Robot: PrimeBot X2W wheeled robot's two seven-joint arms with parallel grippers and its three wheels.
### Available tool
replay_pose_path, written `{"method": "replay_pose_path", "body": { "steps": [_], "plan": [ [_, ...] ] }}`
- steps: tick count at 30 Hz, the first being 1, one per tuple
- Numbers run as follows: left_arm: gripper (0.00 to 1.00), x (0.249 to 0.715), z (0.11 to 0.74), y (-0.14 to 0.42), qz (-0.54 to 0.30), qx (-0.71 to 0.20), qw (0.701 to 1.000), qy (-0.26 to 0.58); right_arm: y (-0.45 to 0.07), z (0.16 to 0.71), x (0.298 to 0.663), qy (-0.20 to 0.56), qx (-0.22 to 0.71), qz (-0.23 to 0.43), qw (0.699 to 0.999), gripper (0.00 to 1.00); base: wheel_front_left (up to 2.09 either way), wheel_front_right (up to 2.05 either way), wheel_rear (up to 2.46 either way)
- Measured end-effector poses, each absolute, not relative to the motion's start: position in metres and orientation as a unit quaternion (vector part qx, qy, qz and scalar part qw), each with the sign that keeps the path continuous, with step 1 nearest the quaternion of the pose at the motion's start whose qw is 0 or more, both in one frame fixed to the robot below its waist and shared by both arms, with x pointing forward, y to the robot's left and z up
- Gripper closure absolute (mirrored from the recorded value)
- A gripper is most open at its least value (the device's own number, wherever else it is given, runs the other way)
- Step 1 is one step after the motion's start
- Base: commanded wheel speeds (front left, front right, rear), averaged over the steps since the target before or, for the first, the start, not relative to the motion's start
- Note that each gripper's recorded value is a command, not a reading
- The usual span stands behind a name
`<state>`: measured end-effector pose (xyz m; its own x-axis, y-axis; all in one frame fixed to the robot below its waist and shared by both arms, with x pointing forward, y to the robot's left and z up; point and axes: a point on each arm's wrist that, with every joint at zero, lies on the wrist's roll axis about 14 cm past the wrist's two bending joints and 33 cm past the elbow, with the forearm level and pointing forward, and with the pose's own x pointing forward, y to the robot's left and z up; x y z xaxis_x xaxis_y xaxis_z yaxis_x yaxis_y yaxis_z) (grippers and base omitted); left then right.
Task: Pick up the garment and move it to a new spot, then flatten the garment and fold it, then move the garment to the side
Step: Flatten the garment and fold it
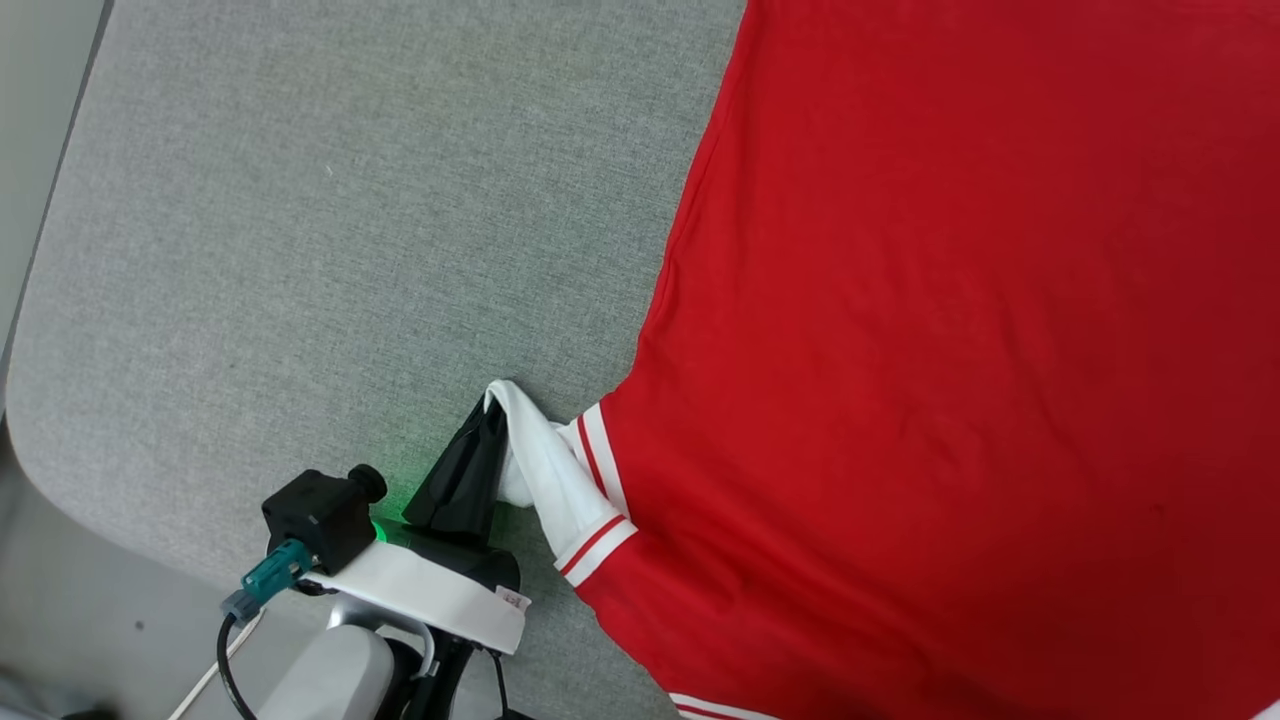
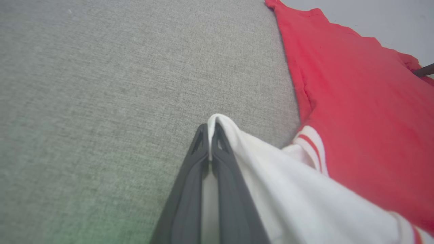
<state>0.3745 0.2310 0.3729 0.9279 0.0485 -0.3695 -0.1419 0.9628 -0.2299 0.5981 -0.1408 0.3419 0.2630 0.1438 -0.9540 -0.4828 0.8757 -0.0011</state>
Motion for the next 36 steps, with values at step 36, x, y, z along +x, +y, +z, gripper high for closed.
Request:
{"method": "replay_pose_path", "body": {
  "steps": [36],
  "plan": [
    [1.0,0.33,0.423,0.218,0.008,-0.134,0.982,0.136,-0.231,0.435,0.386,0.45,-0.083,0.198,0.867,1.0,0.0,0.0,0.0]
  ]
}}
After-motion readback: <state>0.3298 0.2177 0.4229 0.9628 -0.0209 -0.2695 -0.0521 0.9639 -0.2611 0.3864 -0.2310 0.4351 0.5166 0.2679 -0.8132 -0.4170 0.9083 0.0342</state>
